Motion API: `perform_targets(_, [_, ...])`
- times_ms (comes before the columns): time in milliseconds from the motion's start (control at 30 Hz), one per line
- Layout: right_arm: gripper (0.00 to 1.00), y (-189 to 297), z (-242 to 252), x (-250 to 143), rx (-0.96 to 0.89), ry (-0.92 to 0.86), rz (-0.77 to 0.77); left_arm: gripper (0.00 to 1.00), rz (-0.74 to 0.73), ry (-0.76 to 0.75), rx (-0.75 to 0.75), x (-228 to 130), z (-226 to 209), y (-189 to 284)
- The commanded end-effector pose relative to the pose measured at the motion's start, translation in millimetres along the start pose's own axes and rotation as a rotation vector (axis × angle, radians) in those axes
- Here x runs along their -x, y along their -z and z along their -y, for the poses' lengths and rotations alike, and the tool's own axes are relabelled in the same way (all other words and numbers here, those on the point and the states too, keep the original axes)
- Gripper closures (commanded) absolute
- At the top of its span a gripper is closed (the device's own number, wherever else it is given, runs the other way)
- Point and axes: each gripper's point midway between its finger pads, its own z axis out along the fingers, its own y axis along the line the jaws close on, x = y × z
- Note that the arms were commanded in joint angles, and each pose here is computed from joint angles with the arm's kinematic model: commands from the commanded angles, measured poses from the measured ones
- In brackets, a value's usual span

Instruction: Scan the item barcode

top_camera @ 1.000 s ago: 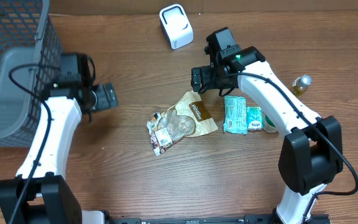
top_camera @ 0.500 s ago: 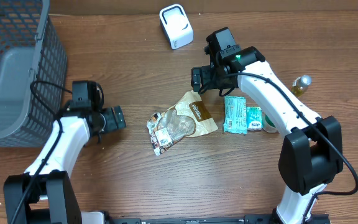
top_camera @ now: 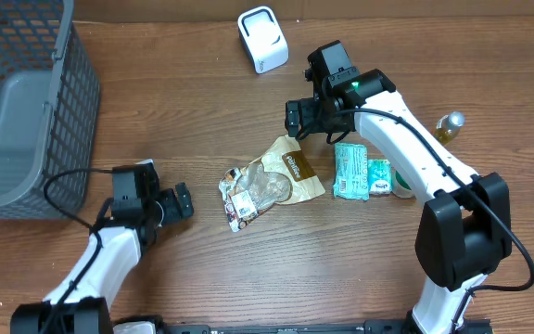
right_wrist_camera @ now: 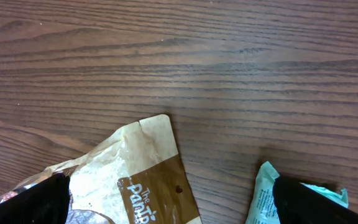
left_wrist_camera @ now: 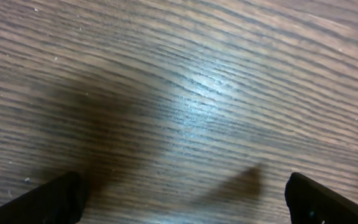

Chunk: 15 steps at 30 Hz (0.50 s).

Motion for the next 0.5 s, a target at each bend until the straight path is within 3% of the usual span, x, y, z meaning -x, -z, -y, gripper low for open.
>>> perform_targets(0, [0.00, 1.0, 0.7, 0.6, -0.007, -0.006, 0.007, 0.00, 0.019, -0.114, -0.087, -14.4, 12.7, -0.3])
perform_targets(133, [0.00, 1.0, 0.7, 0.6, -0.007, -0.006, 0.007, 0.00, 0.075, -0.227, -0.145, -13.7, 21.9, 2.7])
perform_targets(467, [0.00, 1.0, 0.7, 0.6, -0.007, -0.006, 0.007, 0.00, 0.193, -0.315, -0.258, -24.2, 36.8, 2.9])
